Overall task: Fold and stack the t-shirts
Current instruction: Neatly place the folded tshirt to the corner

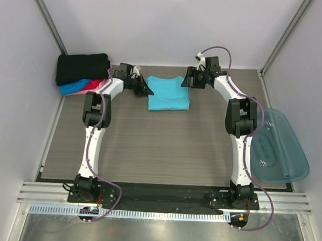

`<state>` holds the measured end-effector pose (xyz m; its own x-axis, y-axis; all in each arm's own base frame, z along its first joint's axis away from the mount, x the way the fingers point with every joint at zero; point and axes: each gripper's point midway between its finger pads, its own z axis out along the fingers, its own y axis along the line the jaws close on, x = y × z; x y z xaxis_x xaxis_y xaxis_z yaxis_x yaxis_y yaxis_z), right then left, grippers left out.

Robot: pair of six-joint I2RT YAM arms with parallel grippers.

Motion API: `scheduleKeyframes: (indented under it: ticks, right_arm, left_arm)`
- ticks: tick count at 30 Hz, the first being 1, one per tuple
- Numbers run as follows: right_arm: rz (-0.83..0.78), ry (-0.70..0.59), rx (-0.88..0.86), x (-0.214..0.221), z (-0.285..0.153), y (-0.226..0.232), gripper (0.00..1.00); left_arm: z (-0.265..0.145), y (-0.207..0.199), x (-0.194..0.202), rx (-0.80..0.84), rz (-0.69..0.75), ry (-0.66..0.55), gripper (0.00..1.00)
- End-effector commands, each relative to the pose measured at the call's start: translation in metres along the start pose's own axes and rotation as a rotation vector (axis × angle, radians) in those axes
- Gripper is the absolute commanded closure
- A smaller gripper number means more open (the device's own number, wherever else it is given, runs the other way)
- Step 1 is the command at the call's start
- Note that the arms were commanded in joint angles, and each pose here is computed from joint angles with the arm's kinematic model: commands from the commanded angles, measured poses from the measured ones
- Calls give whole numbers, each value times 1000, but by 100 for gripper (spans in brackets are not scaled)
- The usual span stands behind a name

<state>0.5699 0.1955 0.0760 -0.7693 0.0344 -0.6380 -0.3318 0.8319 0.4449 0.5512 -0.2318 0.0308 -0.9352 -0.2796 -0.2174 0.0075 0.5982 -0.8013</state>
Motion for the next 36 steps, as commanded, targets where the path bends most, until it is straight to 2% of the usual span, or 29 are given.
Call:
scheduleKeyframes:
  ticks: [1,10,15,20,24,27,28,32,34,36]
  right_arm:
    - [8,-26,51,-14,-9,-19,28]
    - [75,29,36,12,10,-35,31]
    - [110,49,-63,19,15,-20,32]
    - [151,83,-82,34,21,-20,38]
    - [175,116,-95,49,25,-19,48]
    - [182,132,-117,56,28,-16,66]
    - [185,136,-127,57,30,-13,68]
    - [165,111,-161,47,38,-2,78]
    - [145,88,-179,38,43,6,94]
    - [140,68,-191,30,44,13,99]
  left_arm:
    - [10,19,-2,-70,27,-19,100]
    - [6,13,-4,-73,81,-20,100]
    - [2,12,-8,-89,112,-29,100]
    - [0,10,-10,-99,130,-33,100]
    - [-1,11,-11,-107,142,-35,100]
    - [-3,11,-11,-111,149,-33,100]
    - [-5,10,-13,-111,153,-37,100]
    - [-13,10,-17,-126,186,-42,100]
    - [-19,10,-22,-144,207,-54,100]
    - [-31,7,-31,-162,249,-73,100]
